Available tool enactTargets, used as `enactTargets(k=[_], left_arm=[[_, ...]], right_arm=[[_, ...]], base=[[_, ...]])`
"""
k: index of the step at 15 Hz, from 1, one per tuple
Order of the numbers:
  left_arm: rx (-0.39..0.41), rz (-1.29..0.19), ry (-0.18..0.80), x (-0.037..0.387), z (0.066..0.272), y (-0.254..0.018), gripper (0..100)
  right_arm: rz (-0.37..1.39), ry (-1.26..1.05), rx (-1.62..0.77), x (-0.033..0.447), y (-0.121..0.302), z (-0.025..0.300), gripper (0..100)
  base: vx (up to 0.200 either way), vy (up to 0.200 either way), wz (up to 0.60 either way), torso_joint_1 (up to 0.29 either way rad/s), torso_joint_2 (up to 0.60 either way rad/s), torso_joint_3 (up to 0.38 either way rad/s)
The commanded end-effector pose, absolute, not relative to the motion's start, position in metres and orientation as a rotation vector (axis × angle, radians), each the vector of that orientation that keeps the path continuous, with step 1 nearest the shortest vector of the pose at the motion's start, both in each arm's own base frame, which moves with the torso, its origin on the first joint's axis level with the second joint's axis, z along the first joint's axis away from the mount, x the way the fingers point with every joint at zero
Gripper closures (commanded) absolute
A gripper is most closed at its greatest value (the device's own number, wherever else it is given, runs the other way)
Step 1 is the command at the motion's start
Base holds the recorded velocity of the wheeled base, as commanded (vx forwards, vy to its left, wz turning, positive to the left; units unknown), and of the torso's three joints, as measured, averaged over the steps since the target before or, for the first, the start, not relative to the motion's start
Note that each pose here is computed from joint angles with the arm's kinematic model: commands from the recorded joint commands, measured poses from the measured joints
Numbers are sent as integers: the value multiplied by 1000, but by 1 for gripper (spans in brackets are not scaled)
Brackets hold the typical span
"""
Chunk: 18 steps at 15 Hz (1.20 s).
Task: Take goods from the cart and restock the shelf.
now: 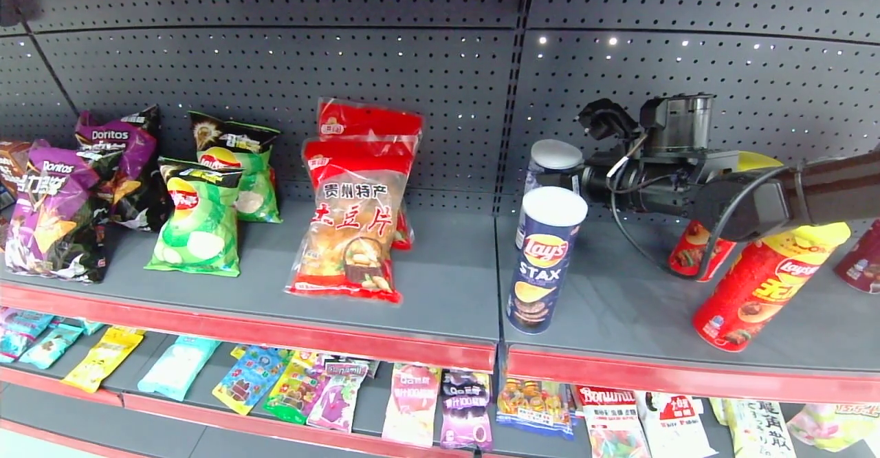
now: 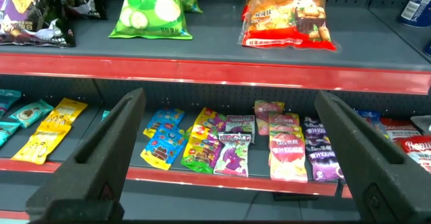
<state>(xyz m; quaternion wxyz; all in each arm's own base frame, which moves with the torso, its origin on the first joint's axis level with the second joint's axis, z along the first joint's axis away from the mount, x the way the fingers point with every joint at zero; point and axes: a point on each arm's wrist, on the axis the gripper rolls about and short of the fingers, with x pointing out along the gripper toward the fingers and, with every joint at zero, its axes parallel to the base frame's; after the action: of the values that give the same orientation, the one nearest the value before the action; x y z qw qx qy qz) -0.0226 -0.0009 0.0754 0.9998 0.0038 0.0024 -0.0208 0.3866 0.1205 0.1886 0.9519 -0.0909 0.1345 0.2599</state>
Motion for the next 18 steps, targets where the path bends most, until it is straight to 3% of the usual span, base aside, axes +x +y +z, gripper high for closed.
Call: enactTargets(k=[1, 9, 10, 18], left_arm=[[8, -41, 4, -23, 75, -1, 0], [8, -41, 4, -23, 75, -1, 0], [8, -41, 4, -23, 75, -1, 0], [8, -43, 4, -23, 75, -1, 0]], right_arm=[[528, 280, -185, 387, 120, 188, 100], [528, 282, -185, 387, 120, 188, 100], [528, 282, -185, 387, 120, 188, 0], [526, 259, -184, 379, 119, 198, 0]], base=[[0, 0, 0, 0, 0, 0], [0, 0, 0, 0, 0, 0], [0, 0, 0, 0, 0, 0], [0, 0, 0, 0, 0, 0]])
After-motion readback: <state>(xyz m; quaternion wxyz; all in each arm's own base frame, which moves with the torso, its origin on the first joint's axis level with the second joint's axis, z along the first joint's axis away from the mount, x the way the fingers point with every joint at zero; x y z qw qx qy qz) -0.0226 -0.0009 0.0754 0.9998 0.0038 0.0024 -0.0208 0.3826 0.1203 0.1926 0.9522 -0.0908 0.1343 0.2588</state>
